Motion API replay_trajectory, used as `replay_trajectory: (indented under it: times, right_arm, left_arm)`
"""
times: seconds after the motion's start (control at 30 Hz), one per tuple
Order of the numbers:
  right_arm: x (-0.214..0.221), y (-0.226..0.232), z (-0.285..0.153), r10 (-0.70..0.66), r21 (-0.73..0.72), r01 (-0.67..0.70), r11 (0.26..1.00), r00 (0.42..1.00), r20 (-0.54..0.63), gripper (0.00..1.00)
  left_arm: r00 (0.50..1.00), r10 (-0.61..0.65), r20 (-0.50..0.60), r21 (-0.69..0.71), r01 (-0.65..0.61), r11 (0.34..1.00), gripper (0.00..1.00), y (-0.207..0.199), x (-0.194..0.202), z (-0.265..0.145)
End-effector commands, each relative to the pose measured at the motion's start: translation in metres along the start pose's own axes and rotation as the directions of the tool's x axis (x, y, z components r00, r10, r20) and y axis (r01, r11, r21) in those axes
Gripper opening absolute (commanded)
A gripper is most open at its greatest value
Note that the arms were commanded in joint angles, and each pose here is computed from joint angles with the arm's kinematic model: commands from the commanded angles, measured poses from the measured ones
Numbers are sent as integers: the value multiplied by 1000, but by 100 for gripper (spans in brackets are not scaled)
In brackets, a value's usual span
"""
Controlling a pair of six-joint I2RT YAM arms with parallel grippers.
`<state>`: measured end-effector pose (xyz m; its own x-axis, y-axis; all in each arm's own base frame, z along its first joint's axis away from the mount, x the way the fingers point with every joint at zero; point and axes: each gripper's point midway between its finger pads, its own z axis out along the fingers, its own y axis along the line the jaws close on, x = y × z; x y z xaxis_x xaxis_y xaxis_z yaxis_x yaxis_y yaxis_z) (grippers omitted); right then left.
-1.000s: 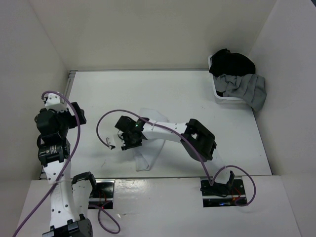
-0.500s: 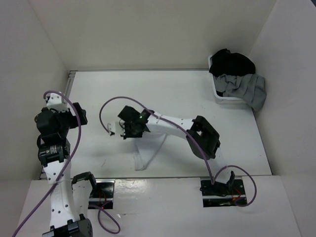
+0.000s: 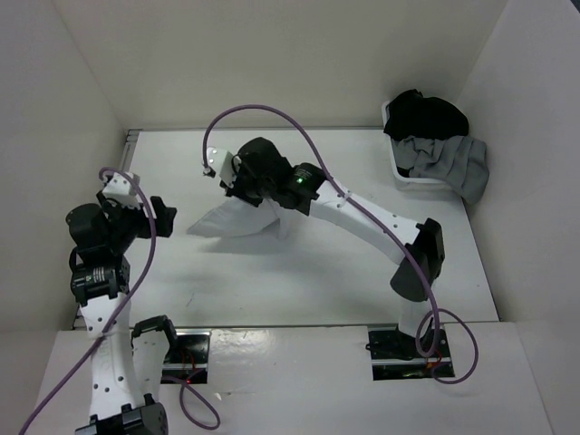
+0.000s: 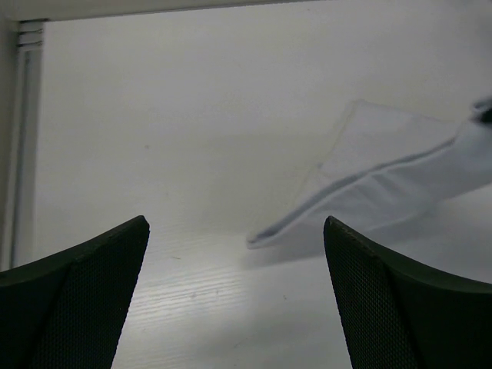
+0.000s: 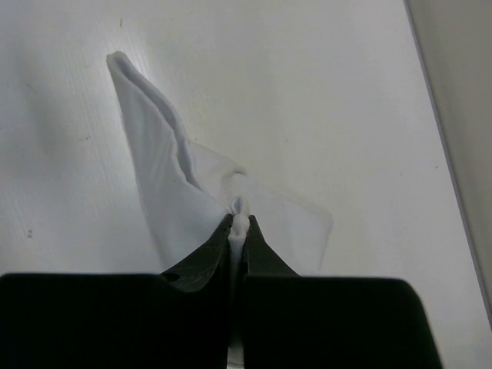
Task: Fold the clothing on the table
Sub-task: Flatten the skirt out
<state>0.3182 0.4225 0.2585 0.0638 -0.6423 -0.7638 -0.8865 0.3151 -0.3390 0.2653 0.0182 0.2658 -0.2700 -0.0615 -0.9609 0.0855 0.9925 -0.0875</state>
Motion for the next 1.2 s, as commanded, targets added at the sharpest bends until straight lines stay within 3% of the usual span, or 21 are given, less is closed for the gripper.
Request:
replay_trajectory:
  times: [0.0,0.1,0.13,0.23,0.4,0.57,0.83,1.17]
  right_arm:
    - [-24,-10,-18,45,62,-50,997,996,79,0]
    - [-28,-11,-33,53,69,-60,996,994,100,0]
    - [-32,-12,-39,64,73,-73,995,992,113,0]
    - [-37,-22,-48,76,100,-90,991,988,134,0]
    - [-51,-46,-73,93,140,-120,983,979,183,0]
    - [-51,-84,-97,134,178,-174,969,967,217,0]
    - [-54,-102,-116,156,190,-207,960,954,255,0]
    - [-55,-80,-109,165,71,-188,980,954,249,0]
  left_arm:
    - [989,146,-3,306,-138,942,100,-49,12,5]
    - [957,282,-69,449,-223,865,100,-58,51,22]
    - [932,360,-34,476,-302,826,100,-58,54,26]
    - [898,440,-14,556,-359,750,100,-63,78,37]
    - [851,512,114,645,-456,614,100,-74,94,48]
    - [845,493,207,727,-470,500,100,-92,109,40]
    - [850,489,198,755,-450,476,100,-94,125,41]
    - [868,427,252,778,-444,445,100,-102,104,48]
